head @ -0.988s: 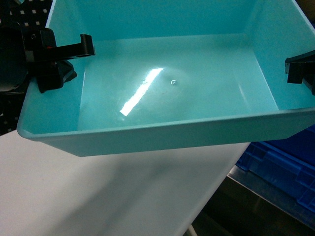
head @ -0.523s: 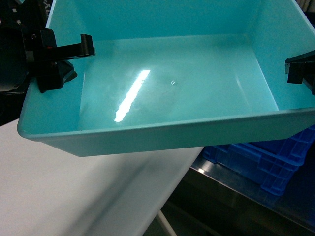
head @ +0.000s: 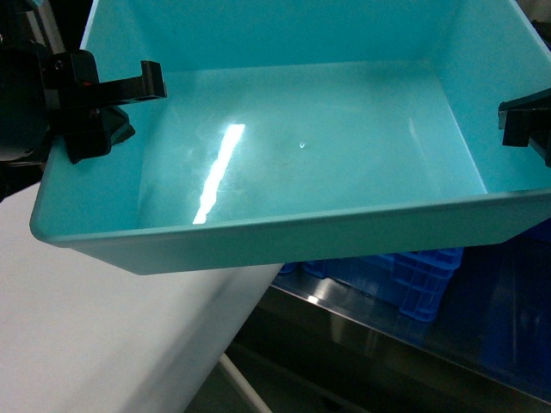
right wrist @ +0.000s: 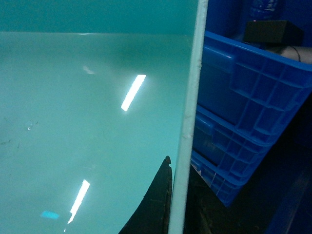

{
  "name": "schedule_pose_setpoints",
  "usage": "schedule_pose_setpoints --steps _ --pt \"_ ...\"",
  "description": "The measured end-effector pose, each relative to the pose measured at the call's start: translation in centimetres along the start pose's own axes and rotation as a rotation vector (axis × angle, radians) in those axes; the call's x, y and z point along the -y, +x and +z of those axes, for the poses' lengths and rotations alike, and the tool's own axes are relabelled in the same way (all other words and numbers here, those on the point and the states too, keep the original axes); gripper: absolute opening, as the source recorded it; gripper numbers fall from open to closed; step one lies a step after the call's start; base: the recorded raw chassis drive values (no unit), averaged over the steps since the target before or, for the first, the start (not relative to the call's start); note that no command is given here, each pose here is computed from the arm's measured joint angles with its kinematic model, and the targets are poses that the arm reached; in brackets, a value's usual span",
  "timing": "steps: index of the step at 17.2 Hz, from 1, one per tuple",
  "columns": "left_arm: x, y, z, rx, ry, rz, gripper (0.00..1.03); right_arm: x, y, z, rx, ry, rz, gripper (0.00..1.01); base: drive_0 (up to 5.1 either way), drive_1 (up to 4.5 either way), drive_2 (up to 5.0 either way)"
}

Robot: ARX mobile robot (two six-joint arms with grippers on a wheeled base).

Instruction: Stack blue boxes stably on right

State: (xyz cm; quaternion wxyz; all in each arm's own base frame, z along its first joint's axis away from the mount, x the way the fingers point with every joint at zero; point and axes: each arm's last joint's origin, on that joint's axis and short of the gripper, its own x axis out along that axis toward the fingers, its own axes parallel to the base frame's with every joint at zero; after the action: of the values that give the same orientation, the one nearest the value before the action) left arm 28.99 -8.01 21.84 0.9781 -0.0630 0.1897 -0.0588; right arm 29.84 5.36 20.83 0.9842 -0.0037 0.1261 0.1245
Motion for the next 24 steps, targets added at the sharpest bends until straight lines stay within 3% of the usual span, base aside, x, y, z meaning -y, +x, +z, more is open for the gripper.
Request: schedule_pose_setpoints --steps 24 --pt "0.00 0.00 0.00 0.000 0.000 0.000 0.05 0.00 -0.02 0.03 0.001 0.000 0.000 0.07 -1.6 -1.55 -1.6"
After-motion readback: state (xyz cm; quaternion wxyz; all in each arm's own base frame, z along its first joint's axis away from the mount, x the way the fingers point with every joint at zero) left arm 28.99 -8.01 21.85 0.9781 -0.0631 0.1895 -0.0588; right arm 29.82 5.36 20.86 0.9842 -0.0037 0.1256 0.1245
